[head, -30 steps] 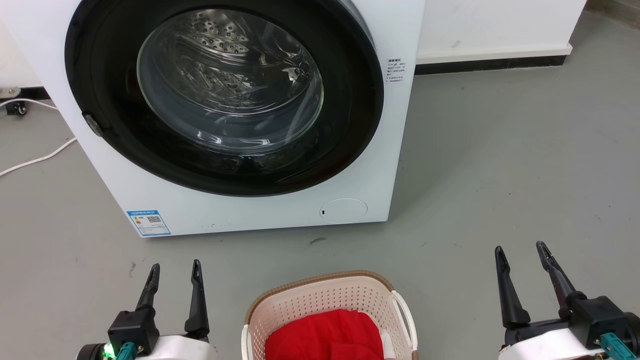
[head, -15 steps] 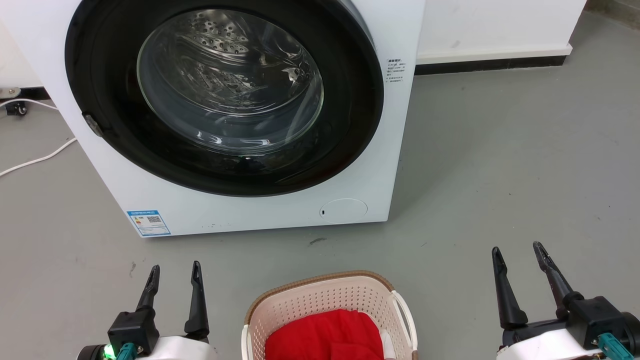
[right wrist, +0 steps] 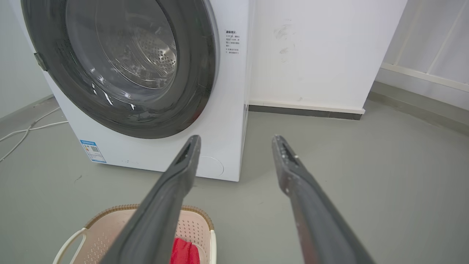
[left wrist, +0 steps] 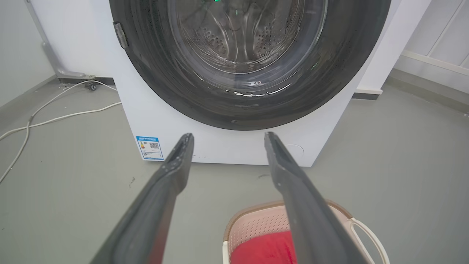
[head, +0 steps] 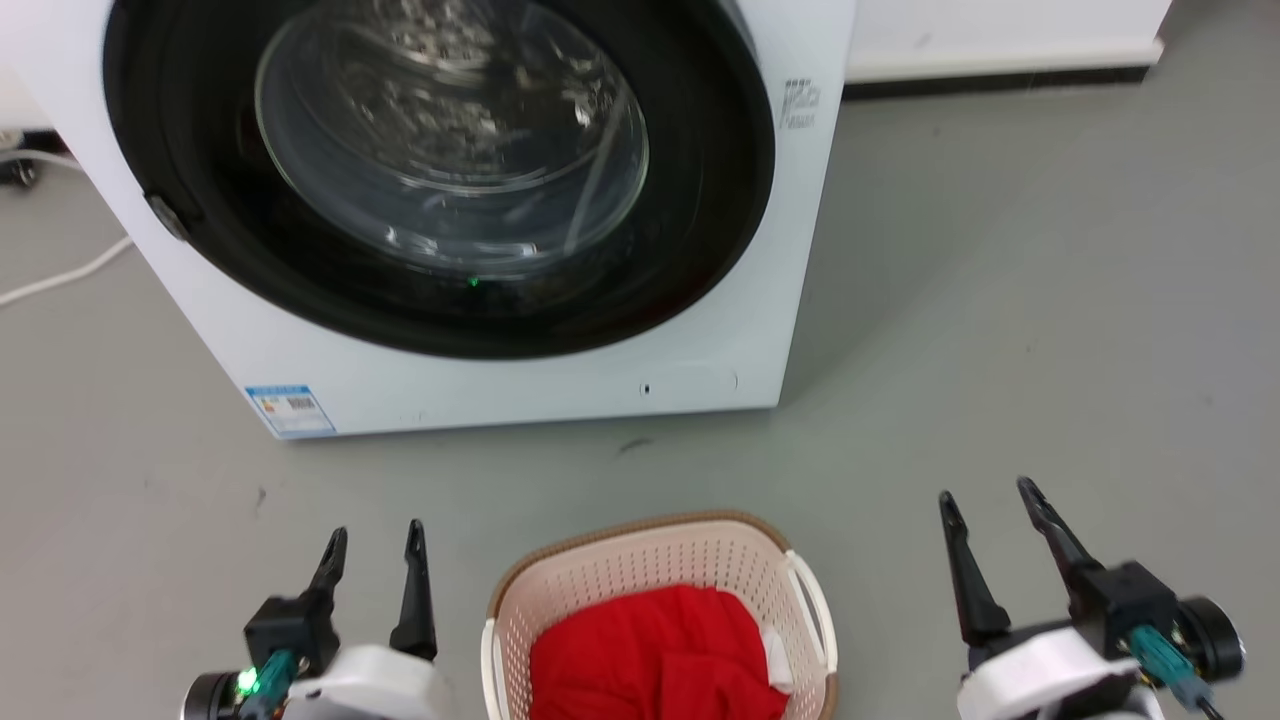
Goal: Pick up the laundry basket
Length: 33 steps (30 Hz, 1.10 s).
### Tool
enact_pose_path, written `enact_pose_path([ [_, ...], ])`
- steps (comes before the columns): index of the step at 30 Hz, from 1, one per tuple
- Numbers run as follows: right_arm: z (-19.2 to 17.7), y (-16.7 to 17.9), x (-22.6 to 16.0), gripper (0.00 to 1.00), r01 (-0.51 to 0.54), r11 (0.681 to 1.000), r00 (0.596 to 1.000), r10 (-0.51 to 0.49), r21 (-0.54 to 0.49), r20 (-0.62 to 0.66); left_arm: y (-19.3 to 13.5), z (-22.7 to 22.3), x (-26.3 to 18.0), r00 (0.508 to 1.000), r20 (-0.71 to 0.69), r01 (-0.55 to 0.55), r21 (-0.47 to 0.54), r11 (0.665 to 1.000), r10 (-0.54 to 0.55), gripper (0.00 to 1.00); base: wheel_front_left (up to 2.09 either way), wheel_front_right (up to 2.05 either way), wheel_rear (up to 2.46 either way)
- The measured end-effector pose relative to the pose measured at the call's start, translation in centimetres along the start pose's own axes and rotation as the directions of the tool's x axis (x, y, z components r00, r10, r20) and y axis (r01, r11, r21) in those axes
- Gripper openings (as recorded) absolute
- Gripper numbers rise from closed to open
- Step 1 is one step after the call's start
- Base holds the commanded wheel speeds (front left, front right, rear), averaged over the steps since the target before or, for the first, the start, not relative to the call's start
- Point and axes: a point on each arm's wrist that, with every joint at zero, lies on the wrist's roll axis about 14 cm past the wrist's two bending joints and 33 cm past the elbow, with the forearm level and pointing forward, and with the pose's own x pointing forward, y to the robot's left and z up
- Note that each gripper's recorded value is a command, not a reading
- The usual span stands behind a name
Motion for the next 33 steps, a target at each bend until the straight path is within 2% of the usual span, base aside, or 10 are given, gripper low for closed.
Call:
enact_pose_path([
  [6, -3.1, 0.4, 2.7, 1.00, -0.030, 0.999, 0.995, 0.029, -0.012, -0.093, -0.4, -3.8, 2.3, 0.992, -0.124, 0.017, -0.020, 1.000, -0.019, 1.00, 0.00, 0.00, 0.00],
  [13, -8.2, 1.1, 4.9, 1.00, -0.070, 0.998, 0.969, 0.068, -0.001, -0.238, -0.4, -9.1, 3.9, 0.959, -0.284, 0.008, -0.043, 0.999, -0.020, 1.00, 0.00, 0.00, 0.00],
  [23, -15.2, 2.6, 6.1, 1.00, -0.129, 0.991, 0.899, 0.131, 0.033, -0.418, 0.0, -15.3, 4.2, 0.890, -0.455, -0.034, -0.071, 0.997, -0.002, 1.00, 0.00, 0.00, 0.00],
  [33, -20.7, 3.4, 7.5, 1.00, -0.203, 0.978, 0.822, 0.195, 0.044, -0.535, 0.3, -20.5, 4.0, 0.813, -0.583, -0.058, -0.079, 0.995, 0.002, 1.00, 0.00, 0.00, 0.00],
])
